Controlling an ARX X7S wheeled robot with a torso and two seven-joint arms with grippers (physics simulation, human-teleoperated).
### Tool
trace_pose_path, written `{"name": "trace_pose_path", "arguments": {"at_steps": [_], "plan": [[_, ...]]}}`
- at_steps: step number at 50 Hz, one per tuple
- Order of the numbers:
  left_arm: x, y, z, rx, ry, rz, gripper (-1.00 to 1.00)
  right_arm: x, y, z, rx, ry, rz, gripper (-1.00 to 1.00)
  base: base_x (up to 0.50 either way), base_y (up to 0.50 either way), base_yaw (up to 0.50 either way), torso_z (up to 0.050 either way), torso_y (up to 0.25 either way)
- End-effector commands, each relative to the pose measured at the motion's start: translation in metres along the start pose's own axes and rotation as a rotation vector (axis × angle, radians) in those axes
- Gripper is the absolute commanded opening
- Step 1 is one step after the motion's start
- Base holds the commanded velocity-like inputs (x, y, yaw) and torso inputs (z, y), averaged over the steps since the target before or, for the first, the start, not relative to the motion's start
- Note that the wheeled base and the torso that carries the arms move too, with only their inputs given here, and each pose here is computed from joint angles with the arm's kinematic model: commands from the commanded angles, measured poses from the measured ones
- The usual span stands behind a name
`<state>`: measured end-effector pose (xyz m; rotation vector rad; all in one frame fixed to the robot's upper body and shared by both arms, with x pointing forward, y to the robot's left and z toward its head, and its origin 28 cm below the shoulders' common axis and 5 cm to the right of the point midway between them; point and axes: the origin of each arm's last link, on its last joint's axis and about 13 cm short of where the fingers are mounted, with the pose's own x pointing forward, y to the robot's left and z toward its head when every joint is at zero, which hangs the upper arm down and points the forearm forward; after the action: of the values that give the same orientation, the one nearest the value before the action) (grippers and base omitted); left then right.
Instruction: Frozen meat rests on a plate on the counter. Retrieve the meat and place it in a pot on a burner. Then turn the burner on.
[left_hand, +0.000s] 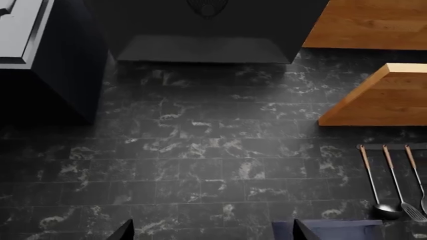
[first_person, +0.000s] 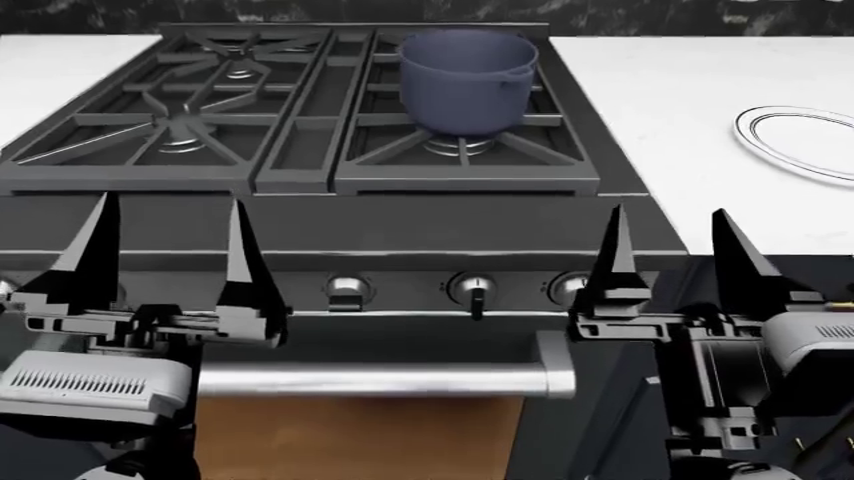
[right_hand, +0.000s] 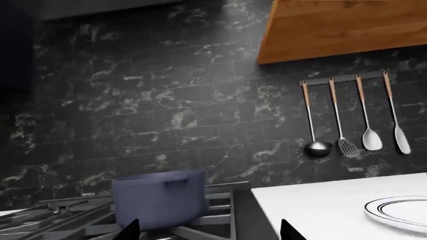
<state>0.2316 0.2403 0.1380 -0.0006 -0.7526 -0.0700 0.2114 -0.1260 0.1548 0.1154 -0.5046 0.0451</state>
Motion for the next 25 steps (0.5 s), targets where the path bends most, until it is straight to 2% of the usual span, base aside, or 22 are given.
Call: {"name": "trace_pose_path", "arguments": {"at_steps": [1,25], "plan": [[-0.0014,-0.0008,-0.0005,0.007,-0.006,-0.013,1.0,-0.0018,-0.0011,-0.001,0.05,-0.012,-0.003,1.0,0.0,0.0,0.0,-0.05,0.025],[-0.0017,-0.0011,-0.0006,0.005,-0.004,-0.013,1.0,-0.0025,0.0001,0.0011,0.041,-0.019,0.012,1.0,0.0,0.0,0.0,-0.05,0.026]]}}
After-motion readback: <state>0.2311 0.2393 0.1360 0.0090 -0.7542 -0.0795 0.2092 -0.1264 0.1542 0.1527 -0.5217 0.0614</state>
